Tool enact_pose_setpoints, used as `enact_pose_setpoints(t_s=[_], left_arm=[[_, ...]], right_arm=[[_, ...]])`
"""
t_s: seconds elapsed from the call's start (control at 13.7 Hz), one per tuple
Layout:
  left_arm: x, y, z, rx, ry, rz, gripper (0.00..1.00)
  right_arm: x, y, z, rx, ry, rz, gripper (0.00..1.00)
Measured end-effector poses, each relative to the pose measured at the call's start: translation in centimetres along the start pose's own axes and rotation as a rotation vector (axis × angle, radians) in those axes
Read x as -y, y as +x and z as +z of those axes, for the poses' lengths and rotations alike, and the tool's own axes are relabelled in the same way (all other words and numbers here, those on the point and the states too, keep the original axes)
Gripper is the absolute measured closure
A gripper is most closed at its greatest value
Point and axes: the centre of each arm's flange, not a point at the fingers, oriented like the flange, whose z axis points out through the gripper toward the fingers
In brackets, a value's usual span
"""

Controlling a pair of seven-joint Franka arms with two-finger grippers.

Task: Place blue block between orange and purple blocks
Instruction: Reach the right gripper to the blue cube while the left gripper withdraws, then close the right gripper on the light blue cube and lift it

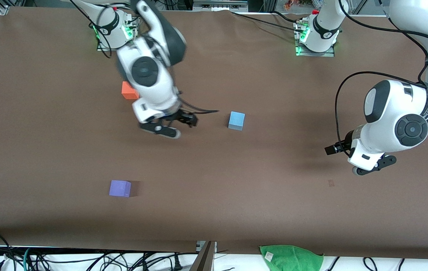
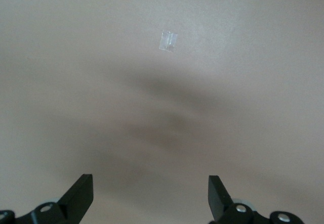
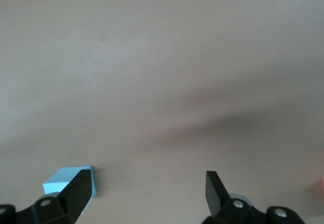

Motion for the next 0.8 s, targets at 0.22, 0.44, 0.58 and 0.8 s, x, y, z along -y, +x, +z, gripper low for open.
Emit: enact_pose_setpoints(t_s=[0.22, 0.44, 0.58, 0.8], left_arm=[[1.5, -0.4, -1.9, -0.024, -0.009, 0.055, 0.00], [5.6, -2.0, -6.0, -0.069, -0.016, 0.107, 0.00], [7.4, -4.2, -8.6, -0.101, -0.011, 0.165, 0.00], [11.7, -7.4, -12.8, -0.104, -0.025, 0.246, 0.00]], right_arm=[[4.5, -5.2, 6.0, -0.048, -0.007, 0.060, 0.01], [7.9, -9.6, 9.7, -0.083, -0.027, 0.077, 0.01], [9.6, -11.0, 10.6, -0.092, -0.019, 0.071, 0.00], [11.1, -12.2, 11.6, -0.095, -0.011, 0.050, 0.00]])
